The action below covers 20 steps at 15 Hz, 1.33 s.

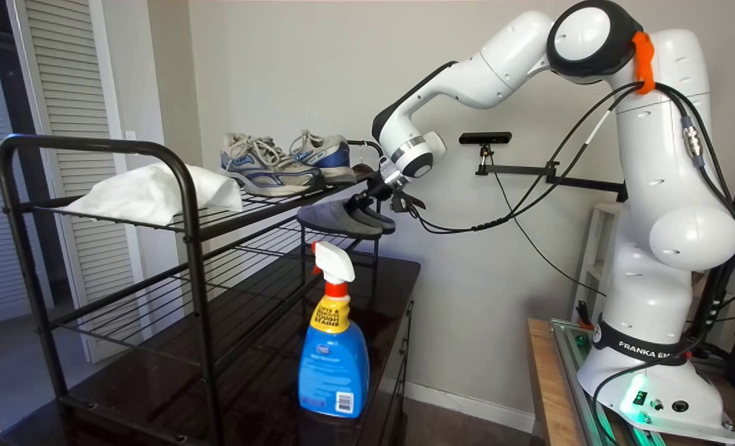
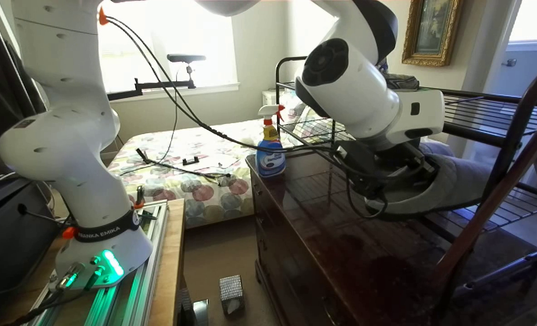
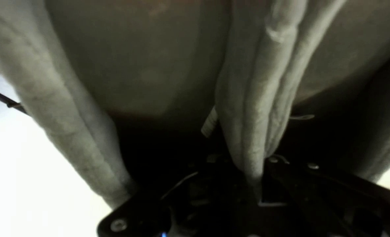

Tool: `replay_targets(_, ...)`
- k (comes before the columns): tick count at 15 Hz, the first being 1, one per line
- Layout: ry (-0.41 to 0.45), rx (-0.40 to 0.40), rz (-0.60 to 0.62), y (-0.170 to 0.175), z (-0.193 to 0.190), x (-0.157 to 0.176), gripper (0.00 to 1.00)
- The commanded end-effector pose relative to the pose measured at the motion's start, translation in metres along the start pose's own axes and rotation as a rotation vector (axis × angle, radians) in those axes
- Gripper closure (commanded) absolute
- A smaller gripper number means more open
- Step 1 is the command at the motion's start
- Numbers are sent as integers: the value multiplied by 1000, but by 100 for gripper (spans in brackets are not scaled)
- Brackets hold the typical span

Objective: Put the grey slippers on the bottom shelf of the shoe rack.

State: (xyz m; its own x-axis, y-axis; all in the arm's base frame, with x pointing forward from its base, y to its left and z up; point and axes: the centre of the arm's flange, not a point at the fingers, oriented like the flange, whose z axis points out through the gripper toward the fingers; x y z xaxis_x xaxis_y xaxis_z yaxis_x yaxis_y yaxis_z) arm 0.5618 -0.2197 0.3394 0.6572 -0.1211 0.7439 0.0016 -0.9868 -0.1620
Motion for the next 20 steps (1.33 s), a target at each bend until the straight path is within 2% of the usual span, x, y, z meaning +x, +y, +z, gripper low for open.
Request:
replay_targets(1,46,9,-9,-3,10,12,98)
replay_targets(2,47,10,-8,-3,9,13,98)
replay_targets(3,49,13,-7,-3,9,13,65)
replay_targets(4,51,14,-8,-4,8,13,64)
replay_targets(7,68,28,-16,-8,0,14,44)
replay_targets(9,44,50,-31,-13,-10,13,30)
replay_targets(13,-16,21,-59,-19,-34,7,3)
replay_targets(17,-47,4,-97,-26,-67,8,0)
replay_targets(20,-102,-53,-85,-24,-93,6,0)
